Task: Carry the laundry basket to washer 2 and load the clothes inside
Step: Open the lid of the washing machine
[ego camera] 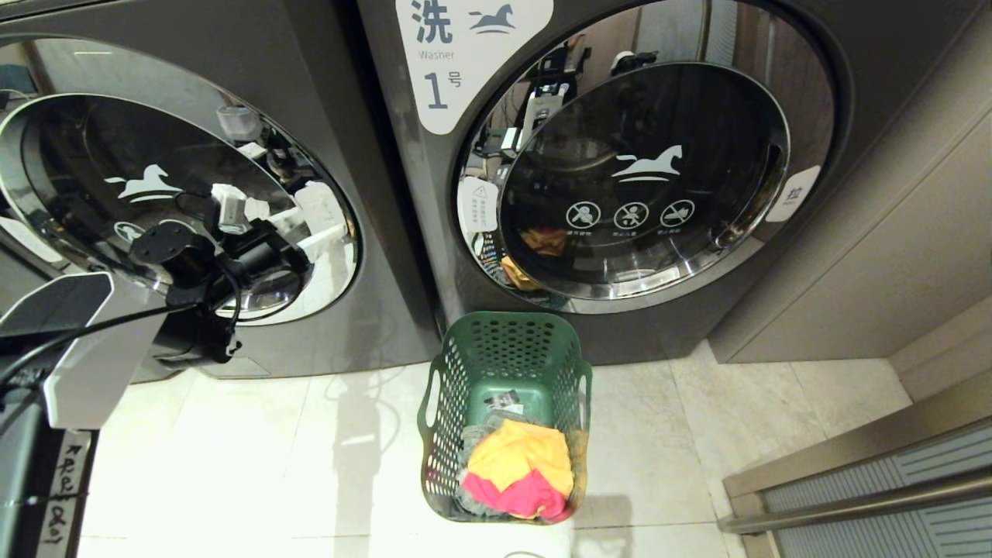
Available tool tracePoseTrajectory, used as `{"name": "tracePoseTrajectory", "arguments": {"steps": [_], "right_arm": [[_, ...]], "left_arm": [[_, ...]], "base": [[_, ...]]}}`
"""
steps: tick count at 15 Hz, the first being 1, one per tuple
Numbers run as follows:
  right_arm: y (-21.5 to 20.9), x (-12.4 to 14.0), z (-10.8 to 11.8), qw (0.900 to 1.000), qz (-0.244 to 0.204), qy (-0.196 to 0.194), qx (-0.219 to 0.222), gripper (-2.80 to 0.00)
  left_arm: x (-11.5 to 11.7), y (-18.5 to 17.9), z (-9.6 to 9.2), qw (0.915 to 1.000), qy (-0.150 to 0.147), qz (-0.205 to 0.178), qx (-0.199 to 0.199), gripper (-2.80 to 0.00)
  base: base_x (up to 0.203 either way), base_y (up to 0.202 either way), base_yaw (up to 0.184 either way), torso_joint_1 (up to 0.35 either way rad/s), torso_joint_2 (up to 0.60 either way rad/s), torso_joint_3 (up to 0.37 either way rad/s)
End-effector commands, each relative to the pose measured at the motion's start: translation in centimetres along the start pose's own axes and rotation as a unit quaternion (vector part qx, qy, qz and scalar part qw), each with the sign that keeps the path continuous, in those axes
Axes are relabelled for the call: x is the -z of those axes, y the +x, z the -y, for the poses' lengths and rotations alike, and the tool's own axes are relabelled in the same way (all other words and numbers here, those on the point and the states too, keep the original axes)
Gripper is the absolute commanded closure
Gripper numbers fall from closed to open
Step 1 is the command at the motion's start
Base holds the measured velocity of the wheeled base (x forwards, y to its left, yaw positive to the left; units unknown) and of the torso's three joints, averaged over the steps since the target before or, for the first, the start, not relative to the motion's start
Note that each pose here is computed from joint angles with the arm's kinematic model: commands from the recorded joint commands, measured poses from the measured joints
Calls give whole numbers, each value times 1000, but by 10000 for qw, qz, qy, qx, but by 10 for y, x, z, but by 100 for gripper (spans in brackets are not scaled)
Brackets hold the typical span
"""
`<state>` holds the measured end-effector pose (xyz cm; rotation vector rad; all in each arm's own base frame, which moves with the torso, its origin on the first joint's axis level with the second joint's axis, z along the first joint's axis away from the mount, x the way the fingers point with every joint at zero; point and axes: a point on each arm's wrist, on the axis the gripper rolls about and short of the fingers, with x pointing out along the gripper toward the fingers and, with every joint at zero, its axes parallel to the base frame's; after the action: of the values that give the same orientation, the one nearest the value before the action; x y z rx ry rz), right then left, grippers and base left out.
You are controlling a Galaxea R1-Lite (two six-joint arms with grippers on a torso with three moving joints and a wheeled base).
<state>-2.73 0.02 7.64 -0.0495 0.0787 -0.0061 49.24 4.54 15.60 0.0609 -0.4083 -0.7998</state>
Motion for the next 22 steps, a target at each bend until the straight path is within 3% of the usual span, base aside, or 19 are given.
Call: {"name": "tracePoseTrajectory", "arguments": {"steps": [1, 6, 11, 22], "right_arm": [[0, 0, 0, 10000, -6, -4, -2, 0], [0, 0, 0, 10000, -6, -4, -2, 0], [0, 0, 0, 10000, -6, -4, -2, 0], [0, 0, 0, 10000, -6, -4, -2, 0]], "left_arm": [[8, -1, -1, 10000, -24, -12, 25, -280], [11, -1, 1, 9987, -46, -132, 491, -280], [7, 6, 4, 9982, -61, -77, 592, -280], [6, 32, 35, 9946, -355, 117, 965, -280]], "base": [[0, 0, 0, 0, 0, 0], [0, 0, 0, 0, 0, 0], [0, 0, 0, 0, 0, 0], [0, 0, 0, 0, 0, 0]]}}
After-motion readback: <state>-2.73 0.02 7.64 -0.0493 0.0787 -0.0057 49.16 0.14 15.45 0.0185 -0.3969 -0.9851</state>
